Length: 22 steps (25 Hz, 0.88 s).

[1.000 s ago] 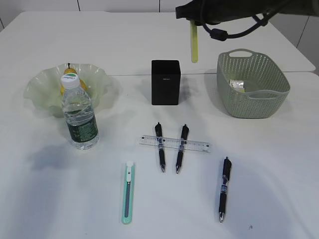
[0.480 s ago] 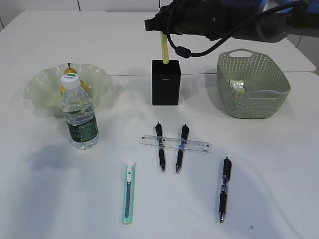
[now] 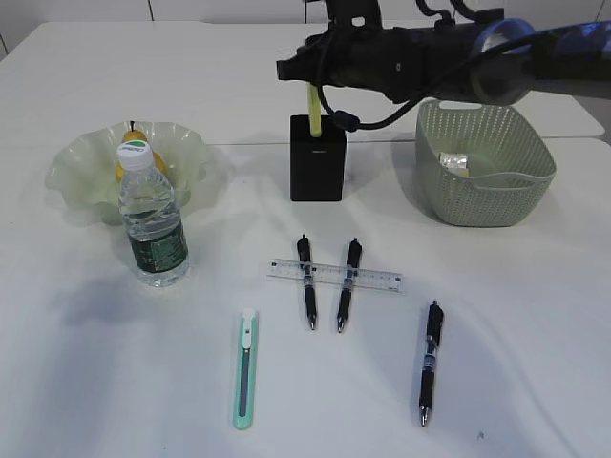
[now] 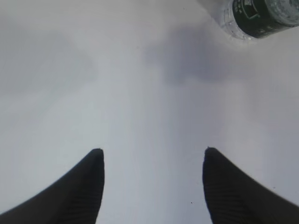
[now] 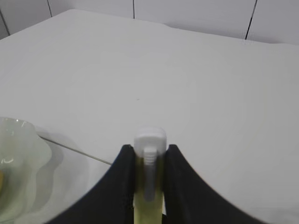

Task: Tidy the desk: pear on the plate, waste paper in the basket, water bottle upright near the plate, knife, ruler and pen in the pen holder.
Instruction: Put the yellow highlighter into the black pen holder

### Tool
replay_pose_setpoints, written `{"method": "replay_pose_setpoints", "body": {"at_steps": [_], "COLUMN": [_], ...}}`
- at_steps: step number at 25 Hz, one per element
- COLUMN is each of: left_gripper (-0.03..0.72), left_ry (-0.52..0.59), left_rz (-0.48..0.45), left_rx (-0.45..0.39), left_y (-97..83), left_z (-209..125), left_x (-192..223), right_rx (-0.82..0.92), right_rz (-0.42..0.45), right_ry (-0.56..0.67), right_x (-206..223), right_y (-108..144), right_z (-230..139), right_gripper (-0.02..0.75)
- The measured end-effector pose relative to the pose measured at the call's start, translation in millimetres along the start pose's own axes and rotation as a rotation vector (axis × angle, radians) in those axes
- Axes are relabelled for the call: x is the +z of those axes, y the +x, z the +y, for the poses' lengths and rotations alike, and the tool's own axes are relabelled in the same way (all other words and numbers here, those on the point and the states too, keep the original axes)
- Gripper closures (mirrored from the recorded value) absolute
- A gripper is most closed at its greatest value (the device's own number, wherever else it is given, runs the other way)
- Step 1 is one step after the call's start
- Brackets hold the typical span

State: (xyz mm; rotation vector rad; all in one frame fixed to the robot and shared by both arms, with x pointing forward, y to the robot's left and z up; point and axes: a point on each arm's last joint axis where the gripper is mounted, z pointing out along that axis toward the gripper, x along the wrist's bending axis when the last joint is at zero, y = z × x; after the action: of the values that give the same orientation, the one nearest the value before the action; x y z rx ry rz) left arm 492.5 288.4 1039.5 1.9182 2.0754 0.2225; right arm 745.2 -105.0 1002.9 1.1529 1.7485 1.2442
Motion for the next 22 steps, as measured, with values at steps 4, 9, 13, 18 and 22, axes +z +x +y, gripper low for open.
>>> {"method": "replay_pose_setpoints", "body": {"at_steps": [4, 9, 13, 18, 22], "left_gripper": [0.222, 0.221, 0.222, 0.222, 0.222], "left_ry": [0.000, 0.000, 0.000, 0.000, 0.000], "left_rz": [0.000, 0.000, 0.000, 0.000, 0.000], "left_rx": [0.000, 0.000, 0.000, 0.000, 0.000], "left_y": [0.0, 0.0, 0.0, 0.0, 0.0], "left_z": [0.0, 0.0, 0.0, 0.0, 0.0], "left_x": [0.0, 0.0, 0.0, 0.0, 0.0], "right_rx": [0.013, 0.003, -0.008, -0.014, -0.014], "right_rz": [0.001, 0.001, 0.004, 0.006, 0.011], "right_ry": [0.021, 0.028, 0.046, 0.056, 0.086], "right_x": [5.6, 7.4, 7.3, 7.3, 7.1], "right_y": [0.4, 0.6, 0.8, 1.0, 1.4], "right_z": [-10.3, -13.9, -15.6, -16.5, -19.2], "right_gripper": [0.617, 0.545, 0.432, 0.407, 0.403]}}
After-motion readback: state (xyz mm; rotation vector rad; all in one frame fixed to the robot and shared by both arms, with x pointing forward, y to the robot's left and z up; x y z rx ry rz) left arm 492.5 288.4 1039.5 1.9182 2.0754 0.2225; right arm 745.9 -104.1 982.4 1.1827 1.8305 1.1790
